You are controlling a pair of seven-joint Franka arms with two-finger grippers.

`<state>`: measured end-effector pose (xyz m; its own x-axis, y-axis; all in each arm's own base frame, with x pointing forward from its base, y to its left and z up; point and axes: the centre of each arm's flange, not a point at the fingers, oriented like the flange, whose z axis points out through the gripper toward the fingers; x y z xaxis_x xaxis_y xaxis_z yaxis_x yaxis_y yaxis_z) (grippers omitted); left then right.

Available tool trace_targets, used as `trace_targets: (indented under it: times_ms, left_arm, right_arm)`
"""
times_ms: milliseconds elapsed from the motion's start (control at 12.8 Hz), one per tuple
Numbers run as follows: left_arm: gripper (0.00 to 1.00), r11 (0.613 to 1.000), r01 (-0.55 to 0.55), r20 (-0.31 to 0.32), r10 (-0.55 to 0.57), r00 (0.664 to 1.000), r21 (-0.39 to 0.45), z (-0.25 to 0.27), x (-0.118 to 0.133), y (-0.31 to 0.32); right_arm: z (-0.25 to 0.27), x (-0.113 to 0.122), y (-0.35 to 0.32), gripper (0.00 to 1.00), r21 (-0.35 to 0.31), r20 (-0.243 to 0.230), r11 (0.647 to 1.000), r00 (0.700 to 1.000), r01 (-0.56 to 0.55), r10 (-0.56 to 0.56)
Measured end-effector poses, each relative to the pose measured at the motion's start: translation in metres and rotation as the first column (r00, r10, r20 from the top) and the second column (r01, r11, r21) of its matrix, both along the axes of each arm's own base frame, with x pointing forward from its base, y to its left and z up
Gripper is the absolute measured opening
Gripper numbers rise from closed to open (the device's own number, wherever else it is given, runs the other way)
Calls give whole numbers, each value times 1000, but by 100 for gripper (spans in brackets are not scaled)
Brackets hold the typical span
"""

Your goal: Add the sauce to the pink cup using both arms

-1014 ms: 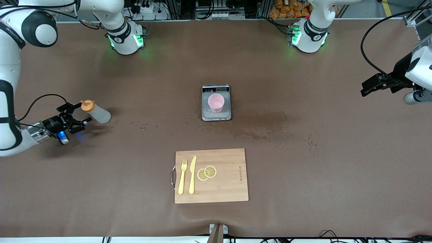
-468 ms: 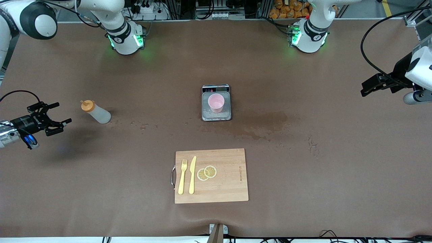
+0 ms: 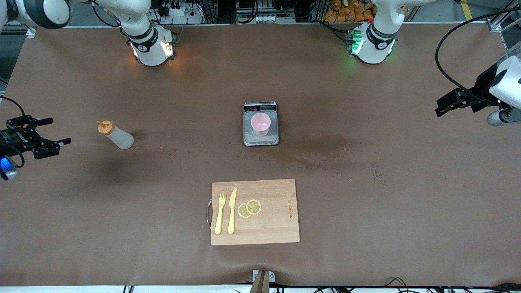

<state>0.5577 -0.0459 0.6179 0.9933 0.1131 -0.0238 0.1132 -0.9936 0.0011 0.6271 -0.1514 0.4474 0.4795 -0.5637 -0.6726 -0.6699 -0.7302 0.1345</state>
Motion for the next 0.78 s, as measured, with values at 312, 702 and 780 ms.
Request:
trace_targets:
  times_ms: [312,702,780]
  left_arm:
    - [100,1000,9,3,-9,1000,0,2,0,2]
    - [100,999,35,11,-35,999,-1,5,0,5]
    - [100,999,36,11,-36,999,-1,5,0,6]
  right_arm:
    - [70,-4,81,100,-103,131,990,985,-100,113]
    - [68,-14,135,100,-131,288,953,910,-272,299]
    - [70,-16,145,100,-126,309,935,883,-330,354]
